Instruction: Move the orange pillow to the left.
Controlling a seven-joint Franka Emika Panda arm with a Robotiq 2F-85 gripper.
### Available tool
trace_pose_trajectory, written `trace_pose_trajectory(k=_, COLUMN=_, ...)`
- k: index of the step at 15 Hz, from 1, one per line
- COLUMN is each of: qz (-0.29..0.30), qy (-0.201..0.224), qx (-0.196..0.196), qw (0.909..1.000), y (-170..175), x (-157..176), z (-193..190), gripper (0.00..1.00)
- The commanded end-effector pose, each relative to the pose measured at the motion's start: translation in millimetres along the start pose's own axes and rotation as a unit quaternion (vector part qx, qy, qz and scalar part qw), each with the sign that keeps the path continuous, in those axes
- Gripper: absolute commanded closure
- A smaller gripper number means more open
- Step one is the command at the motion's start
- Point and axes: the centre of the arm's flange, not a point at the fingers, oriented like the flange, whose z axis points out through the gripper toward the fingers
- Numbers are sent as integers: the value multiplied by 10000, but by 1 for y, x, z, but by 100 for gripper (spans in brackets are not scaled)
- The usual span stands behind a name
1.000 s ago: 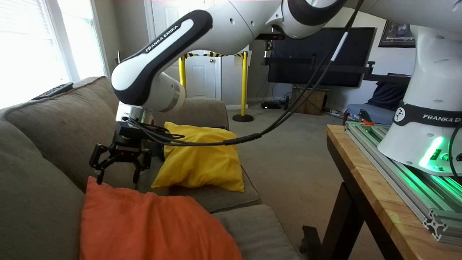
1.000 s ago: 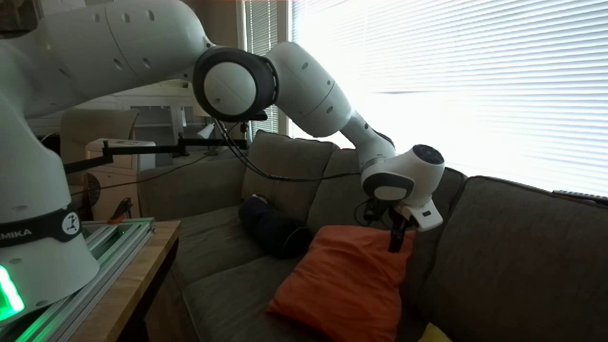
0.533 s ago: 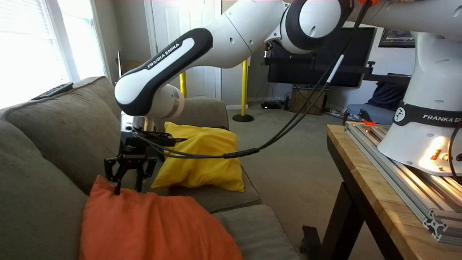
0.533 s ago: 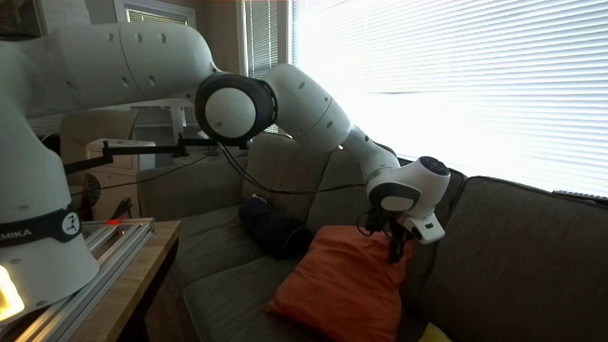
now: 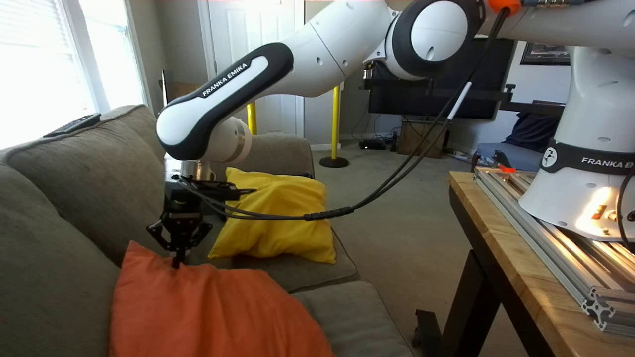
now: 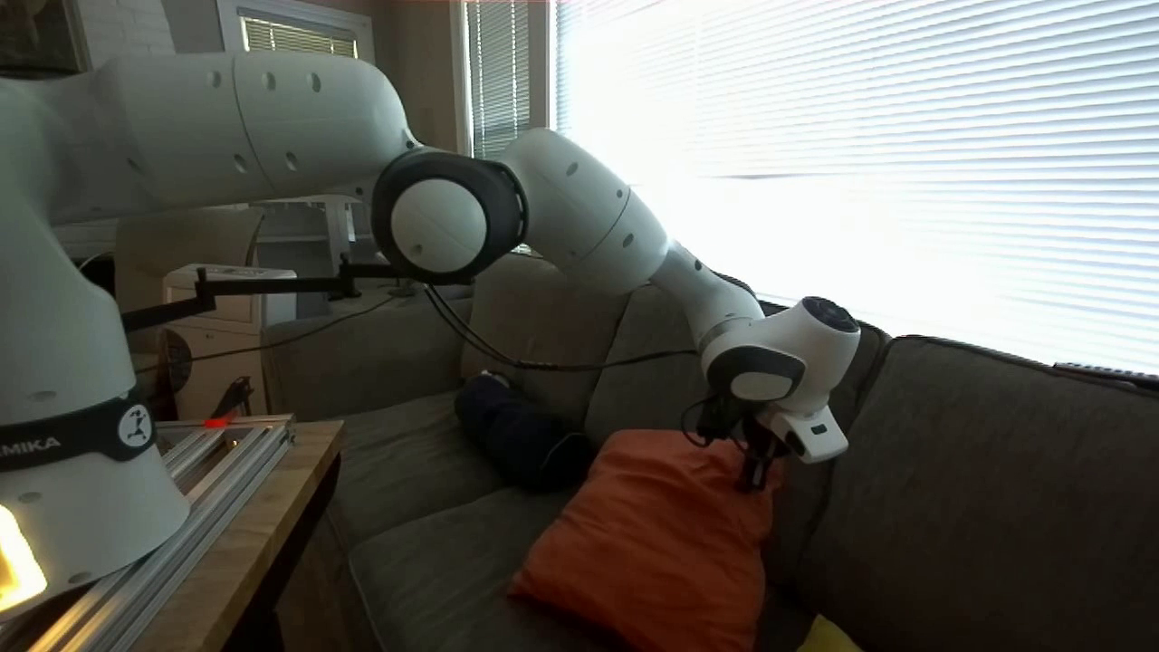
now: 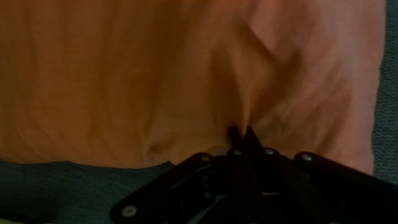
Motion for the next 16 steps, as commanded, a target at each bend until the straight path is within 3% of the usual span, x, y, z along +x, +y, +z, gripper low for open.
trace_pose_trajectory(k=1, qz=9, qy=77, qx=52, qw=10000, y=-21, x=0, z=-27, gripper=71)
trace_pose_trajectory(k=3, qz=-110, qy=213, qx=147, qw=9996, y=-35, x=0, z=-47, gripper=65)
trace_pose_trajectory(k=6, qz=-262, qy=437, qx=285, qw=9983, y=-56, x=8, z=-72, gripper=43)
trace_pose_trajectory(k=12, qz=-400, qy=476, qx=342, qw=9975, y=-75, x=24, z=-59, gripper=2)
trace_pose_trajectory(k=16, qz=-314, qy=323, qx=221, qw=9987, y=-66, x=25, z=-34, gripper=0)
